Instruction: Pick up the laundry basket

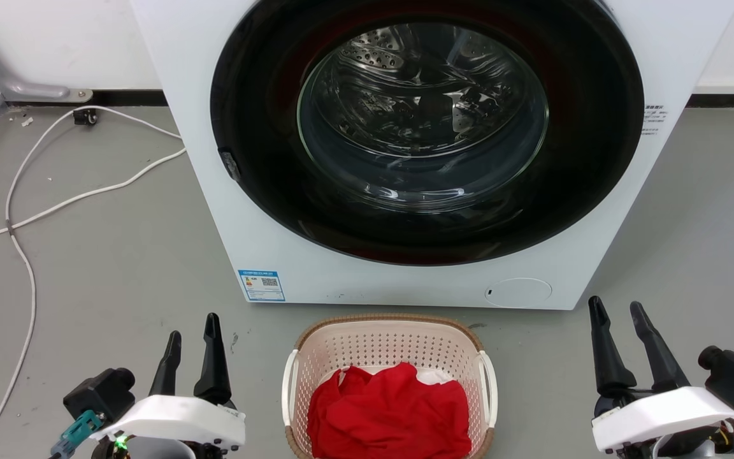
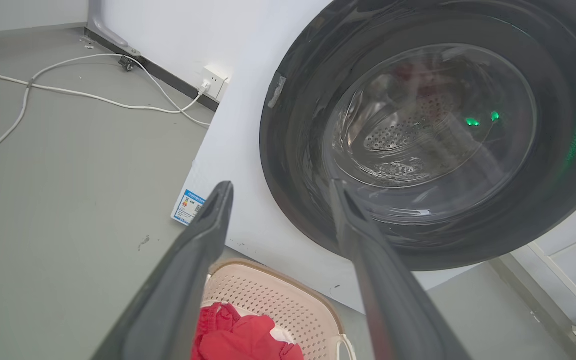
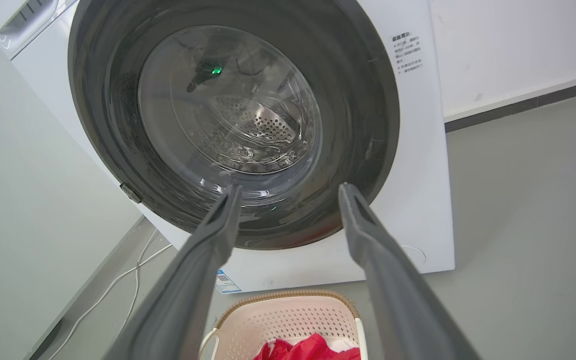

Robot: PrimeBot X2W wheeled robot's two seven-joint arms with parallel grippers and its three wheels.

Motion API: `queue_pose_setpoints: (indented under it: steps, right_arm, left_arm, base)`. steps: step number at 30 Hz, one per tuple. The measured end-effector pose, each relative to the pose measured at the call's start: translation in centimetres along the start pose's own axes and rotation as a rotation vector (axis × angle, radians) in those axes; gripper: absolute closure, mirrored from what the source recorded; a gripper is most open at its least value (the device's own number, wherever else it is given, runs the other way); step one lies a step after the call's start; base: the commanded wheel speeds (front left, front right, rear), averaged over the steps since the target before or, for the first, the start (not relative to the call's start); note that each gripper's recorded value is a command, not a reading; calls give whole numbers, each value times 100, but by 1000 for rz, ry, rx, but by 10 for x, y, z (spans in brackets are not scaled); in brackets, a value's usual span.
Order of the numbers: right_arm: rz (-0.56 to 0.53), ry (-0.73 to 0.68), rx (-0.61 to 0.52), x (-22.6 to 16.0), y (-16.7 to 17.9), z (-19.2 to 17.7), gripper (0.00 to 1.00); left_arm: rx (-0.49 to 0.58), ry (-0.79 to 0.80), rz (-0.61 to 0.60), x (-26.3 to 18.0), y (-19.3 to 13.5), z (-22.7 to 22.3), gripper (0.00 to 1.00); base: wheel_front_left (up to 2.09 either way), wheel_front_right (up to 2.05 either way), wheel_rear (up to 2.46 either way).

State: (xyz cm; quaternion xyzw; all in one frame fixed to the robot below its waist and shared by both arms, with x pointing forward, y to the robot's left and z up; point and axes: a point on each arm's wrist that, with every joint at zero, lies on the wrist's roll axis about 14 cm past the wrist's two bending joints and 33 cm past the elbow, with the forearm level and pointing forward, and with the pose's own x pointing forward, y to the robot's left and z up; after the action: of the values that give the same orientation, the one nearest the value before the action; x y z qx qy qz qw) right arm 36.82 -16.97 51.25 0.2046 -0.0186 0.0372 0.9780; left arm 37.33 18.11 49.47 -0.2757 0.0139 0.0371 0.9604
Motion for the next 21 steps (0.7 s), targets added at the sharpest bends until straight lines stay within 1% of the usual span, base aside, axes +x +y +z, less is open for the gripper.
queue_pose_setpoints:
  steps: [21]
  right_arm:
    - [33, -20, -204, -7, 6, 1, 0]
  left_arm:
    - [201, -30, -10, -6, -1, -2, 0]
  base:
    - [0, 0, 0]
